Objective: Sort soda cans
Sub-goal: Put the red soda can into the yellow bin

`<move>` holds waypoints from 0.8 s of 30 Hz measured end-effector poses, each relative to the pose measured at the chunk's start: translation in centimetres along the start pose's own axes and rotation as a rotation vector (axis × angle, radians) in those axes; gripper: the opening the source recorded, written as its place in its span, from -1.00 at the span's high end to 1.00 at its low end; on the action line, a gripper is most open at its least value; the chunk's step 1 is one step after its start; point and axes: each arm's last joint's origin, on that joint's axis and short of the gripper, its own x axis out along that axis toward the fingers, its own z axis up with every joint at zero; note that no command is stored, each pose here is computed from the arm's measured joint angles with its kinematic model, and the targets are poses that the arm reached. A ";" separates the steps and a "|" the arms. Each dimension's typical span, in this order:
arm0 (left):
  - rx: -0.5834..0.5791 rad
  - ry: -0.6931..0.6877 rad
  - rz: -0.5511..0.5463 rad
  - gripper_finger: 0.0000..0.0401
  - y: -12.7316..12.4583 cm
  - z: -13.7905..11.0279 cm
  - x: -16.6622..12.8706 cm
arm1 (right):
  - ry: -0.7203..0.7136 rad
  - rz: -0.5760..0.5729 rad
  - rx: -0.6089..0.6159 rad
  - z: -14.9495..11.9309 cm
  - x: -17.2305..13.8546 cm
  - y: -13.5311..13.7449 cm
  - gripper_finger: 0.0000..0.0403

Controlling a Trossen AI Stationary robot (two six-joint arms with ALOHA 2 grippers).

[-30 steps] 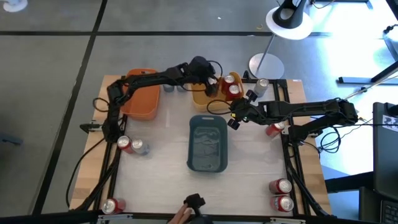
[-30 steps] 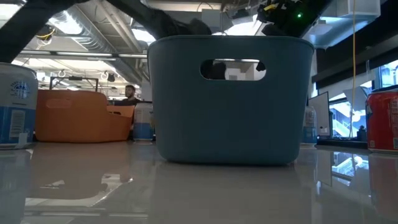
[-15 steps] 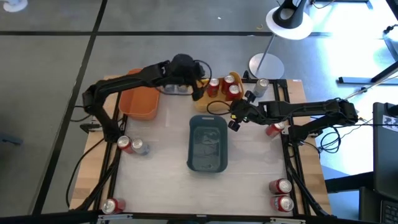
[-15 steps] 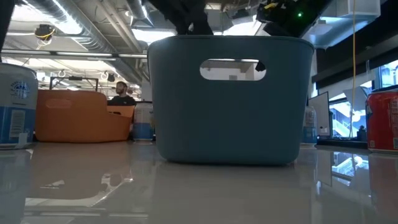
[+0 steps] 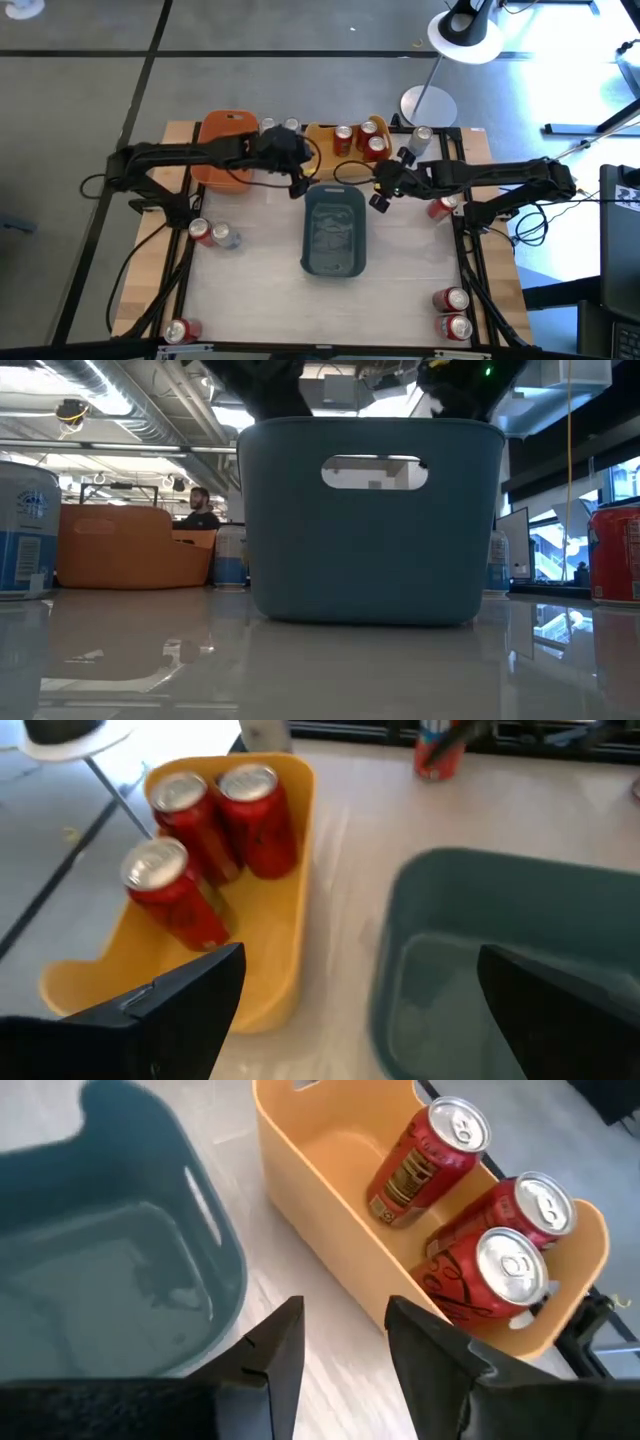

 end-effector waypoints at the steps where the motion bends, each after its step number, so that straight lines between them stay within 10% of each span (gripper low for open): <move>1: -0.006 0.005 -0.004 -0.93 -0.2 -0.2 0.0 | 0.010 0.004 -0.003 0.1 -0.6 0.1 0.26; 15: -0.021 0.004 -0.026 -0.93 -1.1 -0.8 0.3 | 0.228 0.125 0.041 -0.6 -6.9 1.6 -0.64; 24: -0.036 0.006 -0.033 -0.93 -1.4 -0.8 0.3 | 0.535 0.466 0.165 -2.7 -9.4 4.6 -0.94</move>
